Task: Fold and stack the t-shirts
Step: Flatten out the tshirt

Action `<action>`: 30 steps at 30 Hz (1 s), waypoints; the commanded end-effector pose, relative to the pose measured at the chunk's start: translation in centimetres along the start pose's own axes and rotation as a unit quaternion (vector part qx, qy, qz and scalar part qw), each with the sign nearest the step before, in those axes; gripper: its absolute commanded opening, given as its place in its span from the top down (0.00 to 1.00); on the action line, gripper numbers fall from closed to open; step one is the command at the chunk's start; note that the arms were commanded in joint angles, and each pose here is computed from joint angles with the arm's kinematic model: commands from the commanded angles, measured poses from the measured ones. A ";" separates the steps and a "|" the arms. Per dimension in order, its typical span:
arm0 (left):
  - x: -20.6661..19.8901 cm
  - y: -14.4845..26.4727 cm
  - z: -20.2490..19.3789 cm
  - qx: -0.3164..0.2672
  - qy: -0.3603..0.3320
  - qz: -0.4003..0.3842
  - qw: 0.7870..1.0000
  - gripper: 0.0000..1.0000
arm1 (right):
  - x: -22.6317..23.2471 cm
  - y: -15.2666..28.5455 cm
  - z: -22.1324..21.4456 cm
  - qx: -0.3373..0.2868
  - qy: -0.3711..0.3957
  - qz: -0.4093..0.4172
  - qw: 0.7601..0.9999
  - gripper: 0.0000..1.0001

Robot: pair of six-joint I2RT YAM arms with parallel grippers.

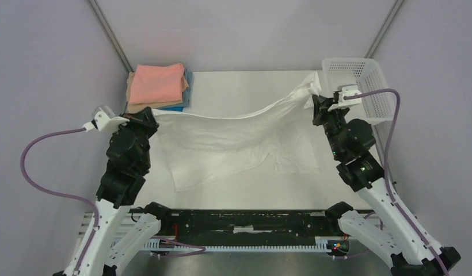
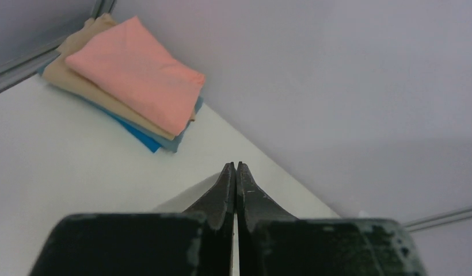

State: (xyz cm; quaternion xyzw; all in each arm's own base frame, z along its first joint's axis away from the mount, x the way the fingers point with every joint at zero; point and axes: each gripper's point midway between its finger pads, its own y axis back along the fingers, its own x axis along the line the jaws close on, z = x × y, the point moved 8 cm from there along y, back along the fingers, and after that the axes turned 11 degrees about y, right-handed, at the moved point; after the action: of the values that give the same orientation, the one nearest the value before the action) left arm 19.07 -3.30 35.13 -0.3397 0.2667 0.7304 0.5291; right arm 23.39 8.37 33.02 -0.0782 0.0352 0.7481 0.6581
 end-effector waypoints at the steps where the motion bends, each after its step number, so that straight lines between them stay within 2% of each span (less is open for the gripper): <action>1: -4.3 3.1 5.4 -0.023 0.021 -0.101 0.994 0.98 | -2.5 3.4 10.6 -0.164 0.021 0.023 0.986 1.00; 10: -8.6 11.3 14.1 -0.055 0.083 -0.266 0.959 0.98 | -6.1 12.7 23.2 -0.334 0.023 0.075 0.939 1.00; 14: -9.8 14.2 17.3 -0.071 0.086 -0.313 0.943 0.98 | -7.6 15.6 27.1 -0.379 0.028 0.074 0.922 1.00; 18: -10.6 14.7 18.4 -0.082 0.087 -0.322 0.939 0.98 | -8.0 16.2 28.6 -0.392 0.033 0.072 0.917 1.00; 21: -11.6 13.3 18.1 -0.080 0.076 -0.307 0.945 0.98 | -7.9 14.9 28.6 -0.381 0.033 0.063 0.922 1.00; 24: -11.9 10.4 17.0 -0.092 0.058 -0.255 0.961 0.98 | -7.5 11.7 27.2 -0.348 0.045 0.023 0.936 1.00; 27: -11.6 5.7 14.2 -0.101 0.027 -0.170 0.980 0.98 | -6.6 7.3 24.6 -0.291 0.061 -0.008 0.955 1.00; 30: -10.5 -0.1 9.7 -0.102 -0.023 -0.068 0.992 0.98 | -5.1 2.2 19.8 -0.228 0.077 -0.047 0.969 0.99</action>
State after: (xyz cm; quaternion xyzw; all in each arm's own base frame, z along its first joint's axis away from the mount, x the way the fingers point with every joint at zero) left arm 10.32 -1.25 54.71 -0.4897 0.1510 0.5848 0.6288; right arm 13.22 4.80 58.53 -0.3208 -0.1744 0.7324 0.5747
